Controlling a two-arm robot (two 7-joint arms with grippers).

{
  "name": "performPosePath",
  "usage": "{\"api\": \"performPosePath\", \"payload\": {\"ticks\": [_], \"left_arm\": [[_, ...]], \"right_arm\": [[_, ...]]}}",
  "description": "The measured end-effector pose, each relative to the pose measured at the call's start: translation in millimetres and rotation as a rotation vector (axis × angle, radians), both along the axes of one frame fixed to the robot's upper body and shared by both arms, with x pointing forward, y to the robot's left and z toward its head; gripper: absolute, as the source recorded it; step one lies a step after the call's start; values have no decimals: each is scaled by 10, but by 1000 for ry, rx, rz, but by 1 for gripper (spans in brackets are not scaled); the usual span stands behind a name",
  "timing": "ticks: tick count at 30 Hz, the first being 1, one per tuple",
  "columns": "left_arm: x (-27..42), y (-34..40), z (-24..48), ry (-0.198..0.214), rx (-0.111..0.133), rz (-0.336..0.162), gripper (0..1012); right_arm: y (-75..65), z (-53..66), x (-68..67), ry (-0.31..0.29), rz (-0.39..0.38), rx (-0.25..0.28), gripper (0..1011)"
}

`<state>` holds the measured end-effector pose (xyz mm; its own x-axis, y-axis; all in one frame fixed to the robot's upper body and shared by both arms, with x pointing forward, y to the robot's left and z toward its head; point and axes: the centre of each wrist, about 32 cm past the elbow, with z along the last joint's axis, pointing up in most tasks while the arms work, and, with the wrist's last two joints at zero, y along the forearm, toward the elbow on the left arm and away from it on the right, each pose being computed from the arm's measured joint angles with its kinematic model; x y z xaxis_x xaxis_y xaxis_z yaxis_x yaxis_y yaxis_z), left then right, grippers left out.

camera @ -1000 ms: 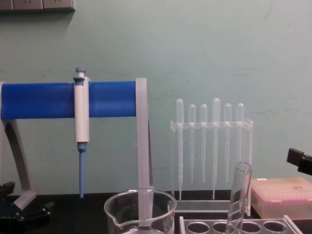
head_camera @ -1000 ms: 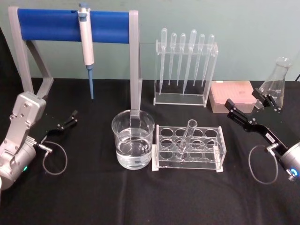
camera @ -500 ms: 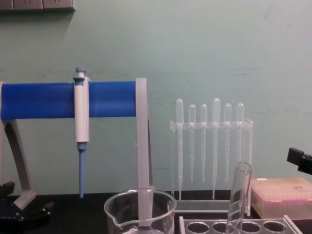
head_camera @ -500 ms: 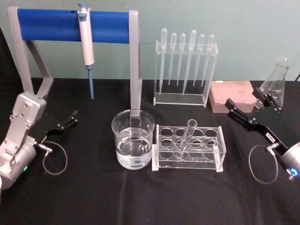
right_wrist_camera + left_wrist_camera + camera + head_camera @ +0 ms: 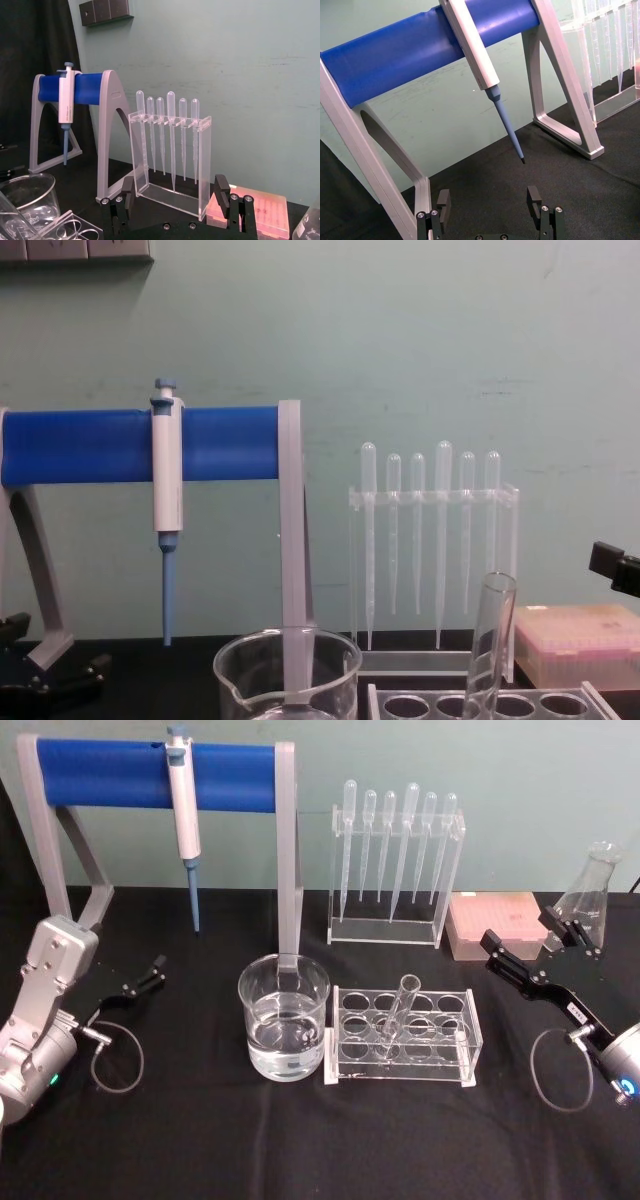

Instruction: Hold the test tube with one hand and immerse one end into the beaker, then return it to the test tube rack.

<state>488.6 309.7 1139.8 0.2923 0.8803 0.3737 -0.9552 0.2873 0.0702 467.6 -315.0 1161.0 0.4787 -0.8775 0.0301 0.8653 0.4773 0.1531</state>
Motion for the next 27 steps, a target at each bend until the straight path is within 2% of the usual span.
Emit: {"api": "performPosePath", "payload": {"ticks": [27], "left_arm": [[0, 0, 0, 0, 0, 0, 1000]], "right_arm": [[0, 0, 0, 0, 0, 0, 1004]]}}
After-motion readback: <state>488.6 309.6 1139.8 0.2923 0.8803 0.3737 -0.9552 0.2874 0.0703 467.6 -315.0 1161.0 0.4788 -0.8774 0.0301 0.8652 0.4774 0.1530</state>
